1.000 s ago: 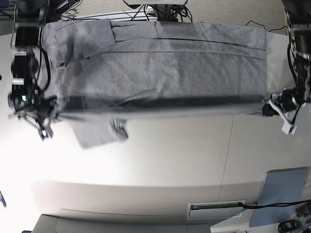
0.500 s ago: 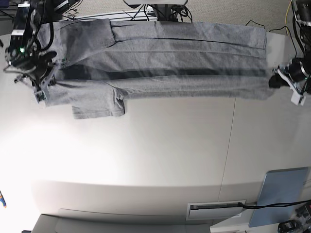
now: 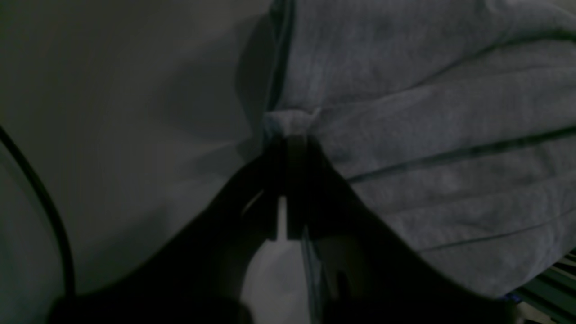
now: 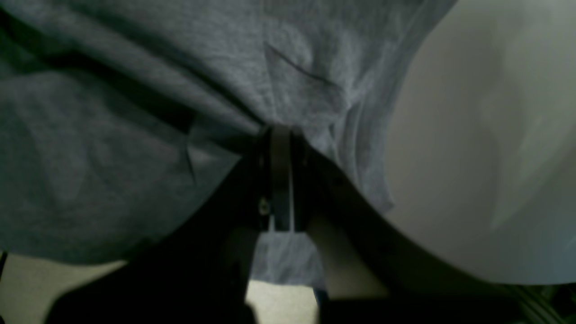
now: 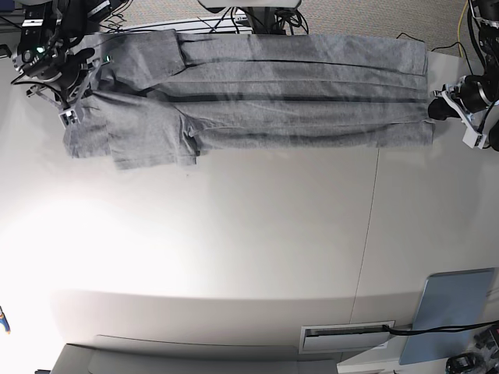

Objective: Fold the T-shirt properly
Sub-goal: 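Grasp the hem with both grippers and fold it up over the shoulders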

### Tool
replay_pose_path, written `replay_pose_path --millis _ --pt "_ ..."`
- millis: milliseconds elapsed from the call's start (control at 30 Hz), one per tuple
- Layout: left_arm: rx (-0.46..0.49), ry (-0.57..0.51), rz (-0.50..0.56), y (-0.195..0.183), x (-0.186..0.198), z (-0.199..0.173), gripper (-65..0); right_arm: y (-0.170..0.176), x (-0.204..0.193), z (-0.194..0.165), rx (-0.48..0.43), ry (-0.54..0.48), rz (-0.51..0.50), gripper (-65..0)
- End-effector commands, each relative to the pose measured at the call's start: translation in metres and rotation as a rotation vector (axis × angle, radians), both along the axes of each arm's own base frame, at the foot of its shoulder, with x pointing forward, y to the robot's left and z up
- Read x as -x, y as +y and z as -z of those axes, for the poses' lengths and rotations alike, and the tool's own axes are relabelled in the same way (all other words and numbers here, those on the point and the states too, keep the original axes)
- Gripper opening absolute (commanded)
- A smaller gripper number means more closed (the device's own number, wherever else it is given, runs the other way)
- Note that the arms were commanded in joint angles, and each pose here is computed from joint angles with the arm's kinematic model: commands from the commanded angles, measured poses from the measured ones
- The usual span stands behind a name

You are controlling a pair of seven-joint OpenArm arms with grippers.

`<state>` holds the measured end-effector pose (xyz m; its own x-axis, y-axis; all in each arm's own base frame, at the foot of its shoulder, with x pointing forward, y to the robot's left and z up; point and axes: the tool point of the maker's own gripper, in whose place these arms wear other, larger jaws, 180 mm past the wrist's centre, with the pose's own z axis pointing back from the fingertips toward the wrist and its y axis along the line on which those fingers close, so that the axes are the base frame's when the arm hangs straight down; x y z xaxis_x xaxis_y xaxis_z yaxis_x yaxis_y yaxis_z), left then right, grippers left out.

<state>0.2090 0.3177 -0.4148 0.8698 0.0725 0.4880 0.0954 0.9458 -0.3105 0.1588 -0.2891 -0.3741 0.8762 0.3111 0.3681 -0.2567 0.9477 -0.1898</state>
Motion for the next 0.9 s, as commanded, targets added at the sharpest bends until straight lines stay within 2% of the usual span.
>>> replay_pose_path --millis 0,367,567,700,867 --pt "-0.021 -0.033 0.005 0.009 -0.008 -0.012 -65.0 -0.007 -0.004 -0.008 0.031 -0.022 -0.006 -65.0" --pt "-0.024 -0.033 0.006 0.010 -0.008 -0.013 -65.0 -0.012 0.002 -0.006 0.049 0.013 0.023 -65.0" --pt "-0.069 -0.027 0.042 0.013 -0.013 -0.026 -65.0 -0.015 0.002 -0.007 0.059 0.016 0.031 -65.0" --pt "-0.081 -0.041 0.082 0.005 -0.017 -0.034 -65.0 -0.018 -0.001 -0.018 0.079 -0.010 0.043 -65.0" --pt "-0.097 -0.010 0.123 0.000 -0.013 -0.036 -65.0 -0.025 -0.006 -0.043 0.128 -0.055 0.054 -65.0"
